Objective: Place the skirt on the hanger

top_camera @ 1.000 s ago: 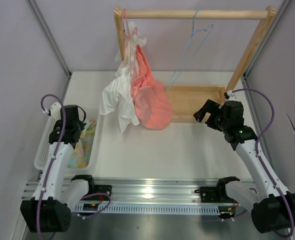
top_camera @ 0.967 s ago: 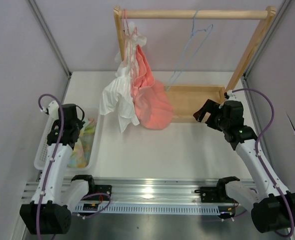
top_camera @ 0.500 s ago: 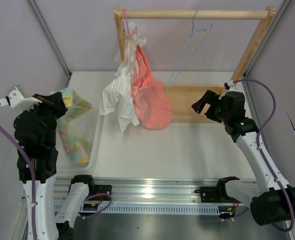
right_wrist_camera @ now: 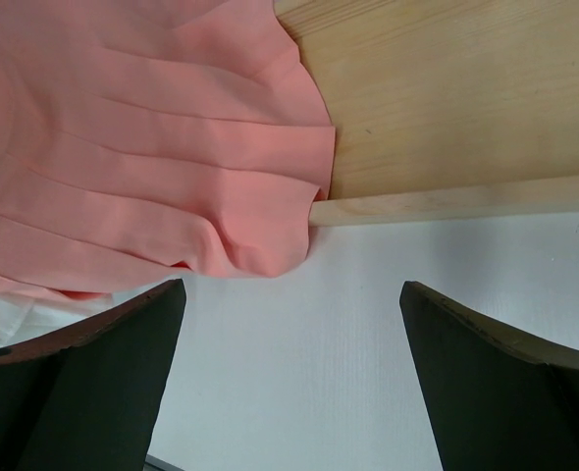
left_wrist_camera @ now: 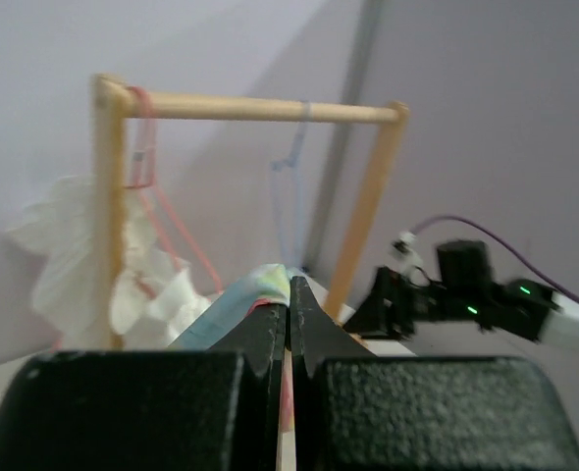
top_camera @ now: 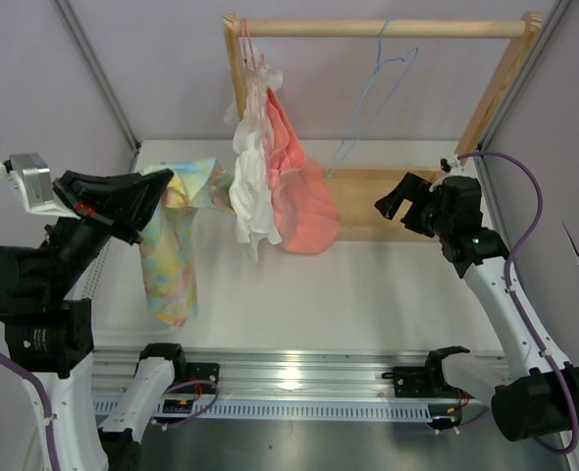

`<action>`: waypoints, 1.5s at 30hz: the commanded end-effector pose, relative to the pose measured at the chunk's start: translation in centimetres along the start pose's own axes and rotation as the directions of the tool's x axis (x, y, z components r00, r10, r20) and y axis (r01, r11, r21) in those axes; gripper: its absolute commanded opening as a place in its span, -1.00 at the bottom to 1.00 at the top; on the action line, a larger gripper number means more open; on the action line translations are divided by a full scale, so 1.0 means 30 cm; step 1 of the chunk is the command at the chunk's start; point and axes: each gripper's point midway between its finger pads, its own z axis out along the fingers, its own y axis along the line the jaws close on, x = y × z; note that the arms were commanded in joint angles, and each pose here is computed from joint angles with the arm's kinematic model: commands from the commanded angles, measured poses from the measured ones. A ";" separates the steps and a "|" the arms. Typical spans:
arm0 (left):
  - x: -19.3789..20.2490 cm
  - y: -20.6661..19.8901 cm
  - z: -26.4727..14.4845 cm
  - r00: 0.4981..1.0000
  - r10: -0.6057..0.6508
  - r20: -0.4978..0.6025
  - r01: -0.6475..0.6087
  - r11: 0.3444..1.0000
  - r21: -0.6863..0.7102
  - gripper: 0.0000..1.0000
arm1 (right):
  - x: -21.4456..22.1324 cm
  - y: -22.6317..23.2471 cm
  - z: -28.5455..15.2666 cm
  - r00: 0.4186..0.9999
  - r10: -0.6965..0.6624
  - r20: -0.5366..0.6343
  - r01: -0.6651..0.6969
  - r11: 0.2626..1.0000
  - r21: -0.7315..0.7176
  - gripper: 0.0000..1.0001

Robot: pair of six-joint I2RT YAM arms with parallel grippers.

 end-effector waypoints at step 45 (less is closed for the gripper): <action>0.791 -0.223 0.553 0.895 -0.298 -0.331 0.329 0.944 0.039 -1.00 | 0.238 -0.153 -0.012 0.960 0.204 -0.191 -0.197 0.979 0.055 0.92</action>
